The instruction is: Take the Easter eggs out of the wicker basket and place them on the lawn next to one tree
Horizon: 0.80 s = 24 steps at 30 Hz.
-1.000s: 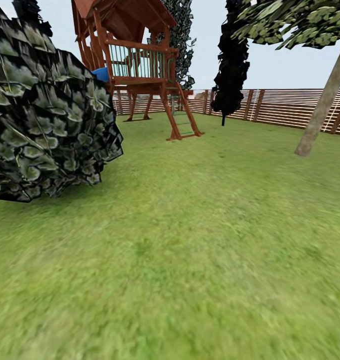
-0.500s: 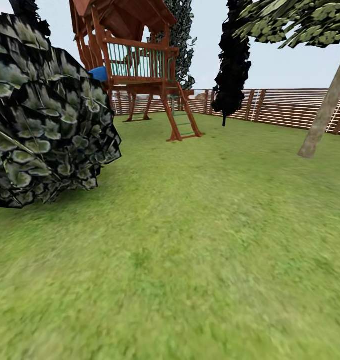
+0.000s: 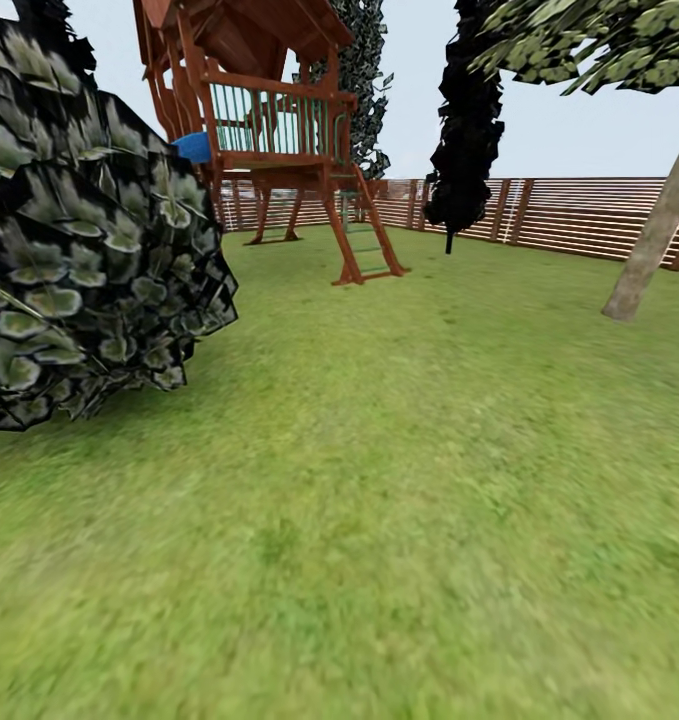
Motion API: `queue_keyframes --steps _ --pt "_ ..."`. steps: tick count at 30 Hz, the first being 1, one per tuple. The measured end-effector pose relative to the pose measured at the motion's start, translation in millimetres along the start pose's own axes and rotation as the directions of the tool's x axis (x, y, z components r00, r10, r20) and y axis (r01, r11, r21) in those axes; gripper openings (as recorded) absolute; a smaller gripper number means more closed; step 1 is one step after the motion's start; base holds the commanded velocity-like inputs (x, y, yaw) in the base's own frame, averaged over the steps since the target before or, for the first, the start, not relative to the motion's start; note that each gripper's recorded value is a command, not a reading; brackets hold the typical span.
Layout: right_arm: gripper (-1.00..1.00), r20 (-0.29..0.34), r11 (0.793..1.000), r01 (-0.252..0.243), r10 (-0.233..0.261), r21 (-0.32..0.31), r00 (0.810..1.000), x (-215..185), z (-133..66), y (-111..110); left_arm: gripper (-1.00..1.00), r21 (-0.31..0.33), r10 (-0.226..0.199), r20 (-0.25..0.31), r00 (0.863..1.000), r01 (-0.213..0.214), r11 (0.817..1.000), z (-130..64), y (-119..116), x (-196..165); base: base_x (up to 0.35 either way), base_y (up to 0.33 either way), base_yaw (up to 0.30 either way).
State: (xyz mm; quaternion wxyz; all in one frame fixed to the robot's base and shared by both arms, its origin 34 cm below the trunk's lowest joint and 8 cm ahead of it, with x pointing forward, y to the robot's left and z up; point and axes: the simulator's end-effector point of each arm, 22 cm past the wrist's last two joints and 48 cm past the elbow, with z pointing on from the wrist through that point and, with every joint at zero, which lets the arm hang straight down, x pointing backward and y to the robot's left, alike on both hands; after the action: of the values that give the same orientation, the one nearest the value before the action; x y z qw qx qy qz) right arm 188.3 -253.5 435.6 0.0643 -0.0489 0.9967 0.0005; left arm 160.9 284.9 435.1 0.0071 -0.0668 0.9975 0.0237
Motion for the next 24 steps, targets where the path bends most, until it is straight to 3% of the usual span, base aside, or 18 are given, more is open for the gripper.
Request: queue_keyframes --steps 24 --pt "1.00 0.000 1.000 0.000 0.000 -0.001 1.000 -0.2 0.0 0.9 1.00 0.000 0.001 0.000 1.000 -0.001 1.000 0.0 0.0 0.0 0.324 0.000 0.000"
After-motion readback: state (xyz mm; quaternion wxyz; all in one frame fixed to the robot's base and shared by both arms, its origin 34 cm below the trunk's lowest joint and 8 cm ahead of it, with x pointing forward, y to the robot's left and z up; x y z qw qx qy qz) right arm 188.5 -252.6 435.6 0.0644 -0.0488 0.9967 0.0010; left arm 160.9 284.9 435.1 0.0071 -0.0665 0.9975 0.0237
